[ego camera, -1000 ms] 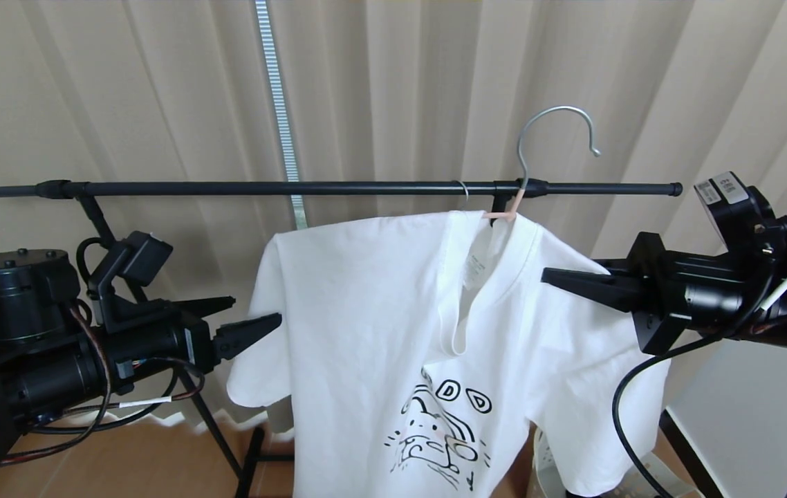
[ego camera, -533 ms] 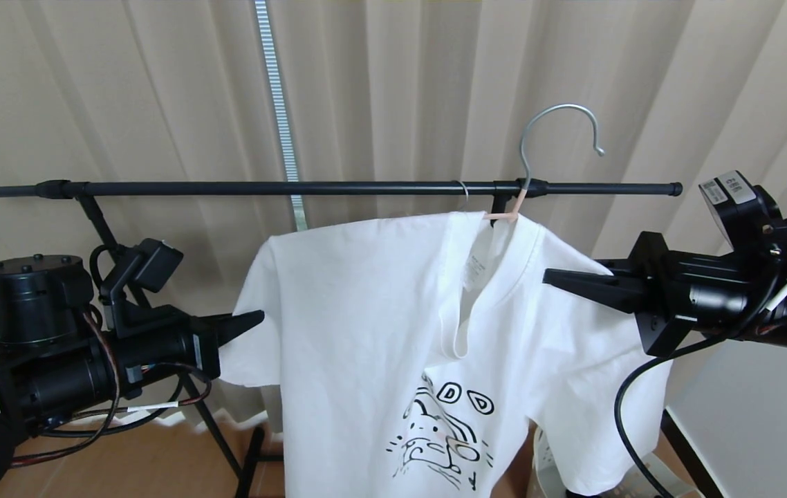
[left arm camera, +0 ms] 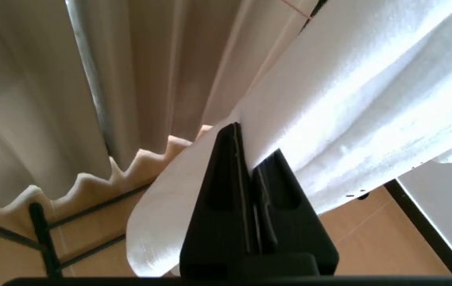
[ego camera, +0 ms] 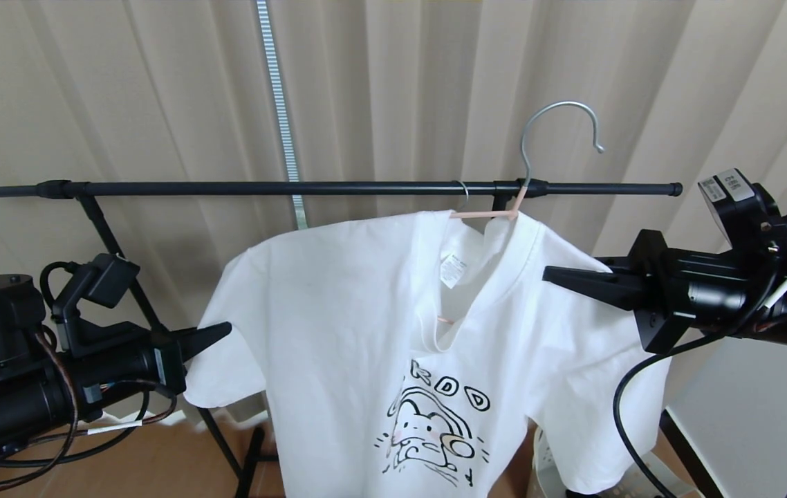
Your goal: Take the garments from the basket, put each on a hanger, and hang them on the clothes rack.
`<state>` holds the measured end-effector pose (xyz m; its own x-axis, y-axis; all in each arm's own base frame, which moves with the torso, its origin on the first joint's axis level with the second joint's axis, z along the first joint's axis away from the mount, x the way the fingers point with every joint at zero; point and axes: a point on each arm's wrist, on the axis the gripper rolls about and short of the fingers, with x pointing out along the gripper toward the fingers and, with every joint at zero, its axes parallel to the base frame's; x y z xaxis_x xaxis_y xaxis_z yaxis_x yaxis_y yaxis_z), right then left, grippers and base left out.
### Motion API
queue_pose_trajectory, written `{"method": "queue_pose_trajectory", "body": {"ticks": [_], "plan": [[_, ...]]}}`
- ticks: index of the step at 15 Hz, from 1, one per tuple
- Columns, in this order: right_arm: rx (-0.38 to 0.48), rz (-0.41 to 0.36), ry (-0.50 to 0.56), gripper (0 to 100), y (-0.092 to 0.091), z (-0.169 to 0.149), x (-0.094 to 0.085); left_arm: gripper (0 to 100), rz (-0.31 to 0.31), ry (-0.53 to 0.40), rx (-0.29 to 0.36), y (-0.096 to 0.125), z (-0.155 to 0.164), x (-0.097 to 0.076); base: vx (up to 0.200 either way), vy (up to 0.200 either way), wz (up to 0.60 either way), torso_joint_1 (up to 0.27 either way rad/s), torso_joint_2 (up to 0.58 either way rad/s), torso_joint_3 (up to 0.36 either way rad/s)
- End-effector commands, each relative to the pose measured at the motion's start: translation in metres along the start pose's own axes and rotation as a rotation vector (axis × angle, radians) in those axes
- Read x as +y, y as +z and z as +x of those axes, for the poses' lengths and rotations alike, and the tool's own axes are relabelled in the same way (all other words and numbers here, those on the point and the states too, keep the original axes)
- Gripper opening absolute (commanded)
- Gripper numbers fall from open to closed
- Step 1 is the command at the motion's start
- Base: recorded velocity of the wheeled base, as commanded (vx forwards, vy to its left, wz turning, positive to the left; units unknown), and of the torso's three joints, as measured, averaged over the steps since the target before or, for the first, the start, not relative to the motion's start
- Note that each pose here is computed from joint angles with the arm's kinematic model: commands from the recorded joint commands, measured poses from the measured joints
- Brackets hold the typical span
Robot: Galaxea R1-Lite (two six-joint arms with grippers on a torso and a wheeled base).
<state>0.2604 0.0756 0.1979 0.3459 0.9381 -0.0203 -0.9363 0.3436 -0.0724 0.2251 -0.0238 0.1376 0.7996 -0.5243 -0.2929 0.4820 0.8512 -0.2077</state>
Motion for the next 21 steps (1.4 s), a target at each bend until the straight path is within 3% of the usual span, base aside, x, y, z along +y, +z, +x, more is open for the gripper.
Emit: {"method": "queue_pose_trajectory", "body": {"ticks": [1, 18, 19, 21], "plan": [[0.001, 0.002, -0.002, 0, -0.0007, -0.0001, -0.0010, 0, -0.010, 0.018, 0.002, -0.0029, -0.0049, 0.0021, 0.000, 0.000, 0.00, 0.000, 0.00, 0.000], [0.001, 0.001, -0.011, 0, -0.0006, -0.0016, -0.0034, 0, -0.055, 0.025, 0.020, -0.0087, -0.0068, 0.0018, 0.000, 0.000, 0.00, 0.000, 0.00, 0.000], [0.003, 0.002, -0.011, 0, -0.0014, -0.0015, -0.0035, 100, -0.055, 0.023, 0.019, -0.0085, -0.0069, 0.0013, 0.000, 0.000, 0.00, 0.000, 0.00, 0.000], [0.003, 0.002, -0.011, 0, -0.0014, -0.0015, -0.0035, 100, -0.052, 0.018, 0.014, -0.0079, -0.0087, 0.0002, 0.000, 0.000, 0.00, 0.000, 0.00, 0.000]]}}
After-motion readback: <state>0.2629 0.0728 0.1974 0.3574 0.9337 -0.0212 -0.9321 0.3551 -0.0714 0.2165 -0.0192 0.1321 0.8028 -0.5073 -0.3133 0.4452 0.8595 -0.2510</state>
